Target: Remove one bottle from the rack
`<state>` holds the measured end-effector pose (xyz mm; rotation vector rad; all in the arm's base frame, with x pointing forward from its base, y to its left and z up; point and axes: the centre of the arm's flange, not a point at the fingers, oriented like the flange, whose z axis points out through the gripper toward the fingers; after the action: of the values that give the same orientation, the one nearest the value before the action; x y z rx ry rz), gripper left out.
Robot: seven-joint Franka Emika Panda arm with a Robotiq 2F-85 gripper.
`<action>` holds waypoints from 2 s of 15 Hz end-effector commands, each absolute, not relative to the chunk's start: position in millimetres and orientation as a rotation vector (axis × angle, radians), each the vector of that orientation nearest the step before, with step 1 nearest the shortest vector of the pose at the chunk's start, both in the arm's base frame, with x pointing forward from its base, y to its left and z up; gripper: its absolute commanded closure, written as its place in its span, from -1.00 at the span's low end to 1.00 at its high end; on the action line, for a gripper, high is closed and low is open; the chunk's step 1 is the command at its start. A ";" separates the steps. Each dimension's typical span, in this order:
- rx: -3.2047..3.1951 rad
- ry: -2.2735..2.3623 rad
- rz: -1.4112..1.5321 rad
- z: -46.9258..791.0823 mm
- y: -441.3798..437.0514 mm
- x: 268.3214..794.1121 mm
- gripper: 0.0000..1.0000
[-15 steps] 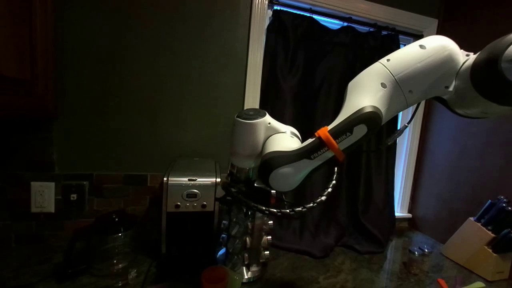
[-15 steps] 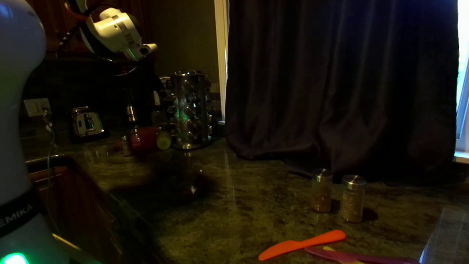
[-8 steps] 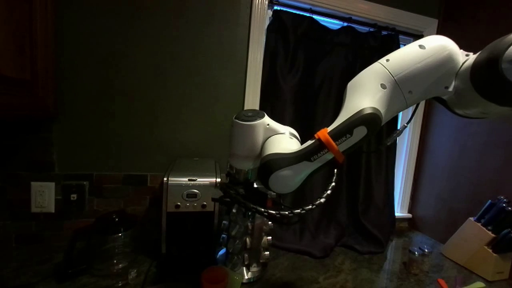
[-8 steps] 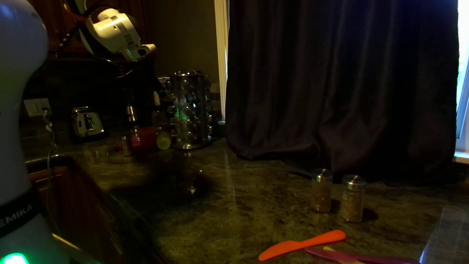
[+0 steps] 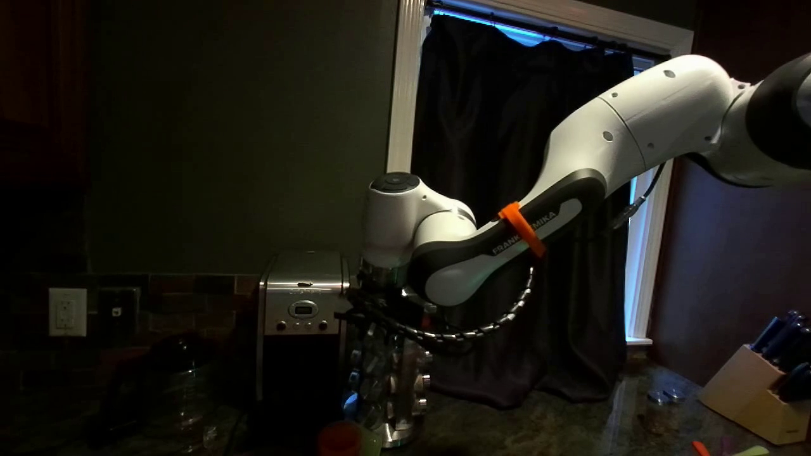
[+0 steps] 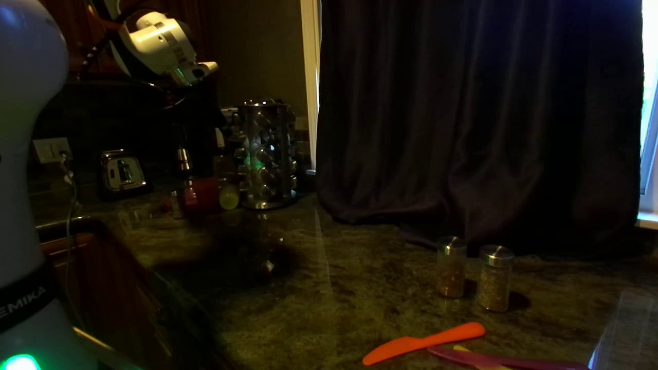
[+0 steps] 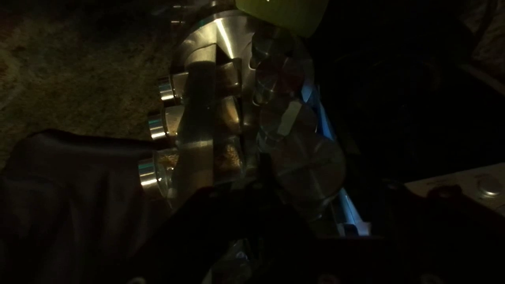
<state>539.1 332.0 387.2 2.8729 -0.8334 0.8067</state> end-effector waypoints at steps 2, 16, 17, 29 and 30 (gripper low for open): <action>2.894 -0.919 0.848 427.8 332.3 530.6 0.51; 2.971 -1.271 0.647 440.6 315.4 535.5 0.51; 2.977 -1.295 0.630 442.1 314.4 536.2 0.51; 3.020 -1.461 0.551 451.4 314.6 538.6 0.51; 3.011 -1.451 0.561 451.7 315.6 538.6 0.51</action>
<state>551.6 308.7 416.0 2.9507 -1.4167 0.4878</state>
